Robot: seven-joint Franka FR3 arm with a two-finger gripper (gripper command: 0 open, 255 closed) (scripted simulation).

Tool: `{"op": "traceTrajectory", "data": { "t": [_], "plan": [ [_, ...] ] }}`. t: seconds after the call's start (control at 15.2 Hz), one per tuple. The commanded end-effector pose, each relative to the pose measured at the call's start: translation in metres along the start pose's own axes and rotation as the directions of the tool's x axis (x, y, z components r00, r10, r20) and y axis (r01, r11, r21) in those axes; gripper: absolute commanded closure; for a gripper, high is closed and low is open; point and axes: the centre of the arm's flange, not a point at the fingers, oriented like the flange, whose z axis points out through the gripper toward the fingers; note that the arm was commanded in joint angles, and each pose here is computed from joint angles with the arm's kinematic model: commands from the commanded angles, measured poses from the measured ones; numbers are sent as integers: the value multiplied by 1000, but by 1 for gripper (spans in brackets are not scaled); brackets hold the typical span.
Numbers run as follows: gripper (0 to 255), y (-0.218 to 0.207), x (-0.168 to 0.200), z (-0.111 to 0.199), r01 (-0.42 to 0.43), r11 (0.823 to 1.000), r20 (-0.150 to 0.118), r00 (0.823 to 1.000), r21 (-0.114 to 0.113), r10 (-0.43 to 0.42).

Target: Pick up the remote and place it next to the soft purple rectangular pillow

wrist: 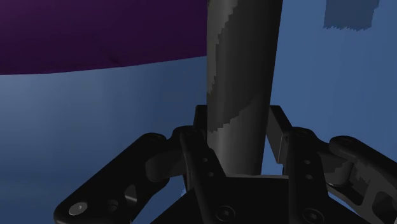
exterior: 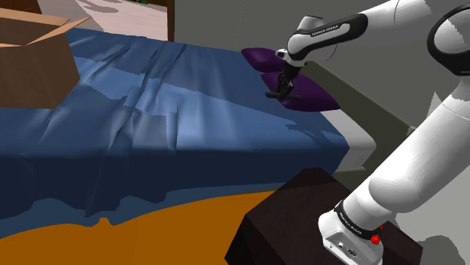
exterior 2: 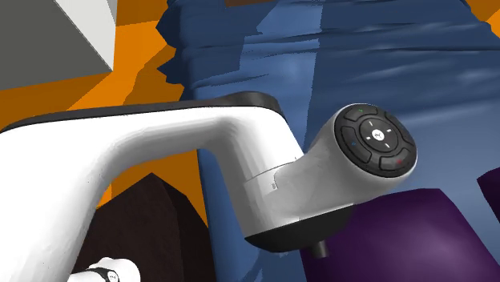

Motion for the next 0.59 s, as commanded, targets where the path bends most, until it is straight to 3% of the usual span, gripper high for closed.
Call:
{"op": "traceTrajectory", "data": {
  "t": [0.0,0.53],
  "plan": [
    [255,-2,-1,11,0,1000,0,1000,-1,0],
    [255,-5,-1,53,0,1000,0,1000,-1,0]
  ]
}}
